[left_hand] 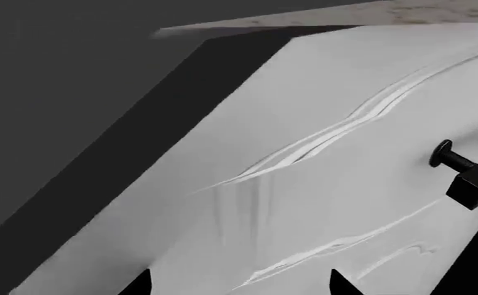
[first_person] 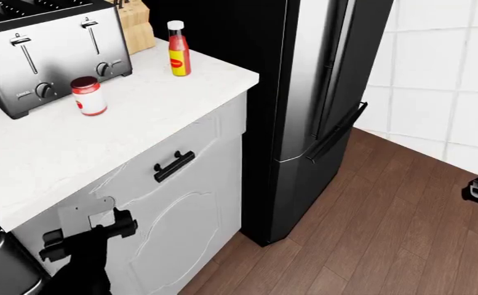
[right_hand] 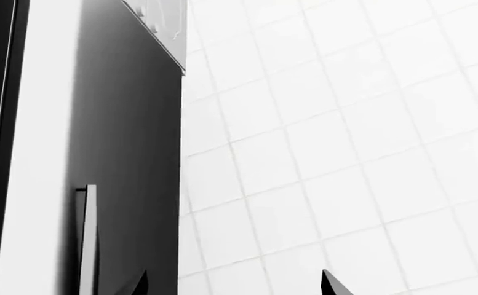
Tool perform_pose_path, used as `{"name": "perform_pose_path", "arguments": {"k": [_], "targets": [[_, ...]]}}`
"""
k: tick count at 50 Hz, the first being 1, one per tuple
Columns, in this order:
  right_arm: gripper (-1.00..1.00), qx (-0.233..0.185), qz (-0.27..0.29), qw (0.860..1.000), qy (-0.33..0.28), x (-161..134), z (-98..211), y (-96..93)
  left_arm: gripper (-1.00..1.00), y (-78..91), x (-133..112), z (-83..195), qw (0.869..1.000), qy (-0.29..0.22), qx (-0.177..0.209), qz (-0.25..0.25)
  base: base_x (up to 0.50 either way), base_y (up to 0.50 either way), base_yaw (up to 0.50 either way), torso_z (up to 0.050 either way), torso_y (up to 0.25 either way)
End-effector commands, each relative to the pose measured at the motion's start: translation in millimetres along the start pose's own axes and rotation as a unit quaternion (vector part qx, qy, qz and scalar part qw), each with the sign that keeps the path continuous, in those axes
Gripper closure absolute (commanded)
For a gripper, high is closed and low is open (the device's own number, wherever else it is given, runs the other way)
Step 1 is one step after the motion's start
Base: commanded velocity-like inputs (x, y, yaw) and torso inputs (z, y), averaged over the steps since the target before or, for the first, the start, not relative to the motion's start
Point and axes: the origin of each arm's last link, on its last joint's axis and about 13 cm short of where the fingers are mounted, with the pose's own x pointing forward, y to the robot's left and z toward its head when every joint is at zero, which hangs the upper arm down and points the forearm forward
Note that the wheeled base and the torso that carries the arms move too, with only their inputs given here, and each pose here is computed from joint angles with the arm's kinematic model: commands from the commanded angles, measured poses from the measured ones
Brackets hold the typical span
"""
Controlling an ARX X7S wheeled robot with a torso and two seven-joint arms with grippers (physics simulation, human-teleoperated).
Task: Close the right drawer.
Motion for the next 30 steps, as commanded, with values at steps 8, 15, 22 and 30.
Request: {"name": "perform_pose_path", "arguments": {"k": [8, 15, 22, 30], "targets": [[-1.0, -0.007, 0.004, 1.0, 0.002, 0.8, -0.4, 3.2, -1.0, 33.0, 12.2, 6.8, 0.991, 0.007, -0.036, 0.126, 0.0, 0.0, 0.0, 0.0, 0.0], [-1.0, -0.007, 0.005, 1.0, 0.003, 1.2, -2.7, 3.3, -1.0, 34.5, 11.4, 8.9, 0.99, -0.002, -0.026, 0.141, 0.0, 0.0, 0.0, 0.0, 0.0], [-1.0, -0.008, 0.006, 1.0, 0.003, 1.4, -3.3, 3.6, -1.0, 36.1, 10.9, 10.7, 0.988, -0.011, -0.019, 0.151, 0.0, 0.0, 0.0, 0.0, 0.0], [-1.0, -0.007, 0.005, 1.0, 0.002, 1.1, -3.6, 2.4, -1.0, 36.4, 8.9, 11.4, 0.988, -0.006, -0.019, 0.15, 0.0, 0.0, 0.0, 0.0, 0.0]]}}
